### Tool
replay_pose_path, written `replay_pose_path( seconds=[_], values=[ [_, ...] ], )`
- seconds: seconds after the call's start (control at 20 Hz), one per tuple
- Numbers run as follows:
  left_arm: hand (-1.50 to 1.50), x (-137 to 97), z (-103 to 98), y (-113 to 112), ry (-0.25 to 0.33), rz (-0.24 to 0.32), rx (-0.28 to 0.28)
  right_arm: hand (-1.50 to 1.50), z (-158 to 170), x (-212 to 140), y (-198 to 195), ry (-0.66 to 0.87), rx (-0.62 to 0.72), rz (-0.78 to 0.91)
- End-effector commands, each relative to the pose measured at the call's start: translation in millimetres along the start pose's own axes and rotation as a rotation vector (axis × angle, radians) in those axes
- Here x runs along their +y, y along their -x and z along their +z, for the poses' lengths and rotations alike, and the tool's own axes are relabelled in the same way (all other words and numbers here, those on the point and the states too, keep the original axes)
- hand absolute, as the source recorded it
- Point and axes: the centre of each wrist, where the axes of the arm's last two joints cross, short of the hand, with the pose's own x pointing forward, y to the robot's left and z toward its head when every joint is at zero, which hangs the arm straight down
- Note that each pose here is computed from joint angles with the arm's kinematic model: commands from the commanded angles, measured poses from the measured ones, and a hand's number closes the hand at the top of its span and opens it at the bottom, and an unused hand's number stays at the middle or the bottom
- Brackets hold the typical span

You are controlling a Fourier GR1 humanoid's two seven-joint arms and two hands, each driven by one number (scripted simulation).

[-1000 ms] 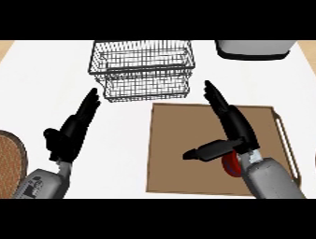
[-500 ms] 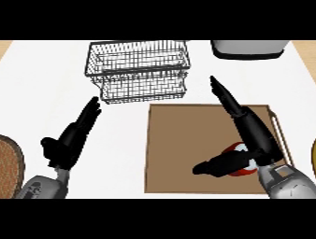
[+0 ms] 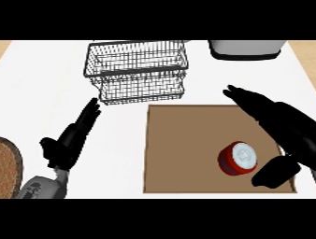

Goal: Pick the can from the tray and place it in the tiered basket

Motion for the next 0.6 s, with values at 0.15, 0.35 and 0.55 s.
replay_pose_path(
  seconds=[0.15,0.35,0.55],
  values=[
    [0.0,0.6,4.6,9.5,0.02,0.02,0.004,-1.5,38.6,-29.7,-57.4,-0.168,0.113,0.248],
    [0.0,-0.1,0.2,-8.7,0.015,-0.005,-0.021,-1.5,51.2,-15.9,-67.6,-0.199,0.175,0.238],
    [0.0,-11.3,-13.9,0.1,0.009,-0.005,-0.011,-1.5,59.7,-5.6,-74.4,-0.156,0.196,0.216]
  ],
)
